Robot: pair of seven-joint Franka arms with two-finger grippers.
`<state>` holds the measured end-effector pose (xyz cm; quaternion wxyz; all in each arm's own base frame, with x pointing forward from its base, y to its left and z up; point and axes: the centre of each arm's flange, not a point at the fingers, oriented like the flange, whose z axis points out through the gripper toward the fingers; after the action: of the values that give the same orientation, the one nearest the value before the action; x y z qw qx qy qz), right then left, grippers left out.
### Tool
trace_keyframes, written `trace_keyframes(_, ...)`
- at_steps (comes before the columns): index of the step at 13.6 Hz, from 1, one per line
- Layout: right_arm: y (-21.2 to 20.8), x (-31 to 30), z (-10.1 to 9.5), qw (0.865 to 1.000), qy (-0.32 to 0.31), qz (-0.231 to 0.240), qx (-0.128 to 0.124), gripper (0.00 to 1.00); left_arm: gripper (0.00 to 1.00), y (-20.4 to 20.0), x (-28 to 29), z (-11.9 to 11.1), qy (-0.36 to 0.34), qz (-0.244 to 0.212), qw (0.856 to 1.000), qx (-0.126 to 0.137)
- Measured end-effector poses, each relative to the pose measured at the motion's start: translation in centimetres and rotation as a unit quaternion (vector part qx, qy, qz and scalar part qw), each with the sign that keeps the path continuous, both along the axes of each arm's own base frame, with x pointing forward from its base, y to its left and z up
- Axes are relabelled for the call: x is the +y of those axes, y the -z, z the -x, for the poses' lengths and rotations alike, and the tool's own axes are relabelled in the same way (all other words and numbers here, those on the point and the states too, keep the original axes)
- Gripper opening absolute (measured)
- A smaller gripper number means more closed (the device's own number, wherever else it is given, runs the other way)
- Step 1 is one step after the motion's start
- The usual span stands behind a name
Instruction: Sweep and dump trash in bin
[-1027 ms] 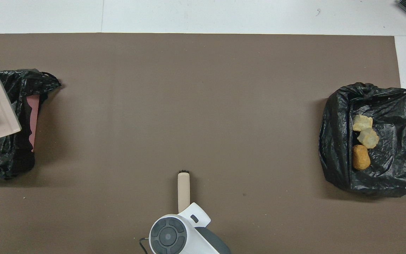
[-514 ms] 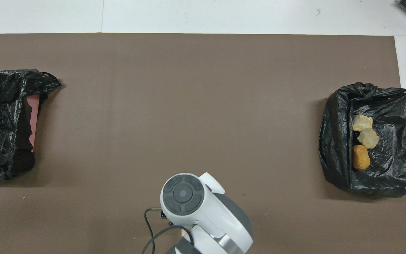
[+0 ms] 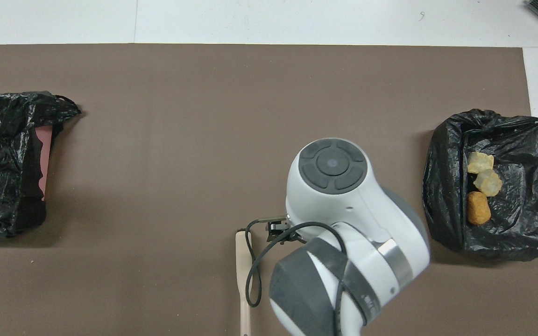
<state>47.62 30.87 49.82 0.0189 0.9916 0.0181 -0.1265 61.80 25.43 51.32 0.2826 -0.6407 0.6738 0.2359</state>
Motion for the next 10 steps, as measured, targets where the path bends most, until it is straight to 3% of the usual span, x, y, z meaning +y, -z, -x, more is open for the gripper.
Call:
trace_keyframes(3, -2.7, -6.1, -3.6, 1.0, -0.002, -0.002, -0.012, 1.0, 0.33, -0.3, -0.1, 0.1, 0.003, -0.066, 0.998, 0.021)
trace_keyframes(6, -5.7, -14.9, -6.6, 0.999, -0.015, 0.011, -0.029, 1.0, 0.33, -2.3, -0.3, 0.9, -0.011, -0.104, 0.994, 0.023)
trace_keyframes(10, -7.9, -22.1, -8.2, 0.999, 0.008, 0.014, -0.051, 1.0, 0.33, -4.1, -3.9, 1.7, -0.039, -0.171, 0.984, 0.026)
